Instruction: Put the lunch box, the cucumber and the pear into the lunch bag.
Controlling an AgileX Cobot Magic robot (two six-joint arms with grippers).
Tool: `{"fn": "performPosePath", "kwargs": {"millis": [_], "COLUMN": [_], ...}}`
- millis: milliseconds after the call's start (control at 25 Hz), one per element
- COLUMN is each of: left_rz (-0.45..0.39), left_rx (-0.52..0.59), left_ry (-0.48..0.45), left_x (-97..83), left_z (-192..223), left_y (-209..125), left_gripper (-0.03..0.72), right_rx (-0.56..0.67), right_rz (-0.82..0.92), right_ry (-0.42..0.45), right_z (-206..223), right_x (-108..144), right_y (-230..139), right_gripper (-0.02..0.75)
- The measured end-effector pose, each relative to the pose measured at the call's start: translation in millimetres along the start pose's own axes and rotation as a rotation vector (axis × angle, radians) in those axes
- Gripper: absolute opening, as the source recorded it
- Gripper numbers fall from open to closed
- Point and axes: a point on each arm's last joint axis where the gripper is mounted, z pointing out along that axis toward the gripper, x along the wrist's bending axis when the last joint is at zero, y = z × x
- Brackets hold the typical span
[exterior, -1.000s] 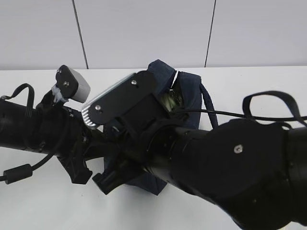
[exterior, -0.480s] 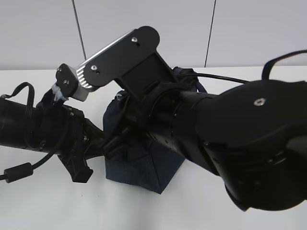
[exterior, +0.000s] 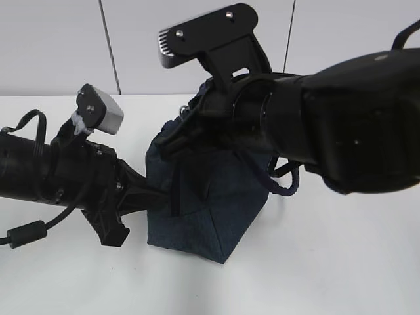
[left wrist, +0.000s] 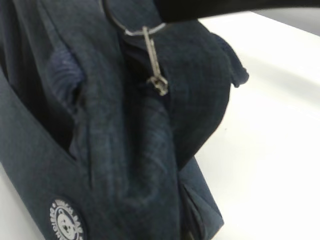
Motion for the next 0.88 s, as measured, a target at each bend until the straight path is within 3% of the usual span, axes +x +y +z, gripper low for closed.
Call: {"fn": "performPosePath", "kwargs": {"millis": [440, 520, 600, 760, 880], "left_rz": [-0.055, -0.065, -0.066, -0.096, -0.14], "left_rx": [-0.007, -0.012, -0.009, -0.032, -0.06], "left_ry": [-0.002, -0.001, 0.003, 0.087, 0.185], "left_x": [0.0, 0.2, -0.3, 3.5, 9.2], "left_z": [0, 0, -1, -6, -14], "left_y": [1, 2, 1, 5, 10], "left_gripper": [-0.006, 0.022, 0.131, 0.452, 0.543], "right_rx": [0.001, 0.003, 0.002, -0.004, -0.001], "right_rz": [-0.013, -0.016, -0.021, -0.03, -0.049], "right_ry": [0.027, 0.029, 0.03, 0.034, 0.058], "right_z": [0, 0, -1, -5, -8], "right_x": [-2, -1, 1, 6, 15], "right_y": [7, 6, 7, 8, 6], "right_gripper": [0.006, 0.006, 0.006, 0.006, 0.006]}}
